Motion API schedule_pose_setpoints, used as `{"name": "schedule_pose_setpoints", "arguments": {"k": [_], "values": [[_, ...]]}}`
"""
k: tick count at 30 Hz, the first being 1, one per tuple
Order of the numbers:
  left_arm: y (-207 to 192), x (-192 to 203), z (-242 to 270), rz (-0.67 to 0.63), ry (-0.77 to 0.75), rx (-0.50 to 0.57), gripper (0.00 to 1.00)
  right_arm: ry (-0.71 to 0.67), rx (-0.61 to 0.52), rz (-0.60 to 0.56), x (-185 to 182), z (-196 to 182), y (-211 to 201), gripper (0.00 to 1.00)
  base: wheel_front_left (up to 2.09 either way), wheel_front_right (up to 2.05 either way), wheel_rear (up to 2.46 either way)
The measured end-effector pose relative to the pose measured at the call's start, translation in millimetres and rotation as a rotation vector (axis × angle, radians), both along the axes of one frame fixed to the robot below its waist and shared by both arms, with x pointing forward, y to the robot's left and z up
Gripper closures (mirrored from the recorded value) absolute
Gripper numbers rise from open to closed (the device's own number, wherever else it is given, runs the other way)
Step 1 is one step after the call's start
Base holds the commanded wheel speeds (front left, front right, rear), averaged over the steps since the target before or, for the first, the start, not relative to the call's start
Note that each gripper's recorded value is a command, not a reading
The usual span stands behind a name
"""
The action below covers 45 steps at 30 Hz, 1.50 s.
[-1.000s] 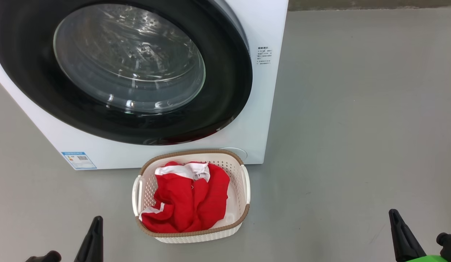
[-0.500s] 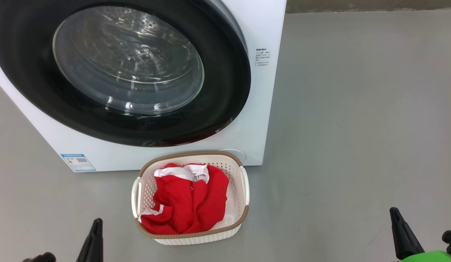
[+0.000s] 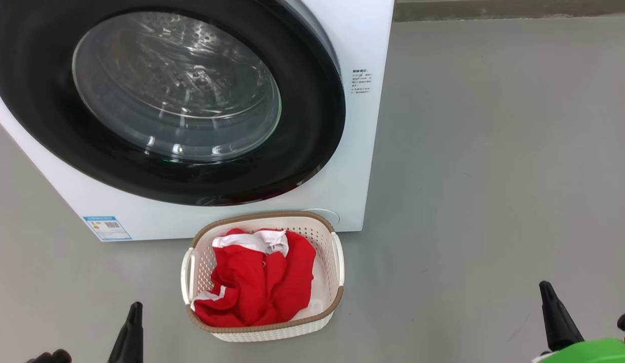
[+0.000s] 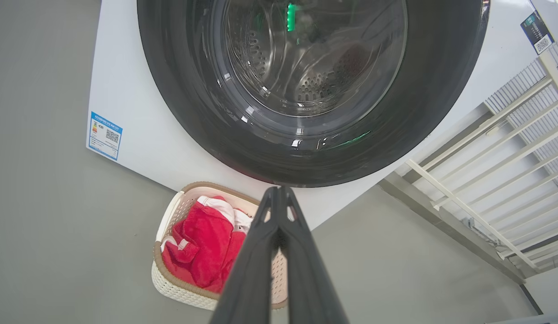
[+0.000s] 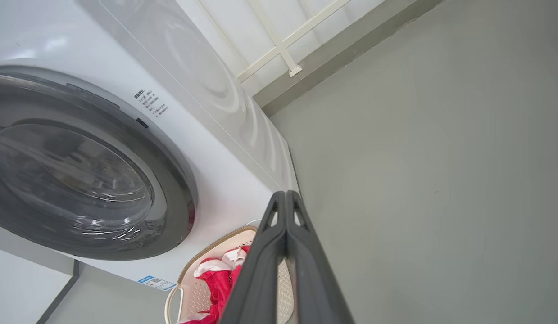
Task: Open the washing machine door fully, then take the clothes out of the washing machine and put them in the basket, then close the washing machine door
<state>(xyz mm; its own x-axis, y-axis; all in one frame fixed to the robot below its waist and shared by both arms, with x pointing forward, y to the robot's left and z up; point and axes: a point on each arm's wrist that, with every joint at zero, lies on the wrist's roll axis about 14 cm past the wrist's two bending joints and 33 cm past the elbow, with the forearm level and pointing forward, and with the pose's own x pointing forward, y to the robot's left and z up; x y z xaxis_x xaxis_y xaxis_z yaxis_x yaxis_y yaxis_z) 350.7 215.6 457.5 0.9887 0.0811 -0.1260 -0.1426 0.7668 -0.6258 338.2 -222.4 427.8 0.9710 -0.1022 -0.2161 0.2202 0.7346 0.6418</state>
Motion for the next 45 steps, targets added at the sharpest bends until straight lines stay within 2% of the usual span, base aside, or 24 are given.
{"name": "schedule_pose_setpoints", "arguments": {"k": [45], "values": [[-13,15,10,0.016,-0.025,-0.484,1.0,-0.081,0.462,-0.064,19,22,9,1.0,0.0,0.0,0.0]]}}
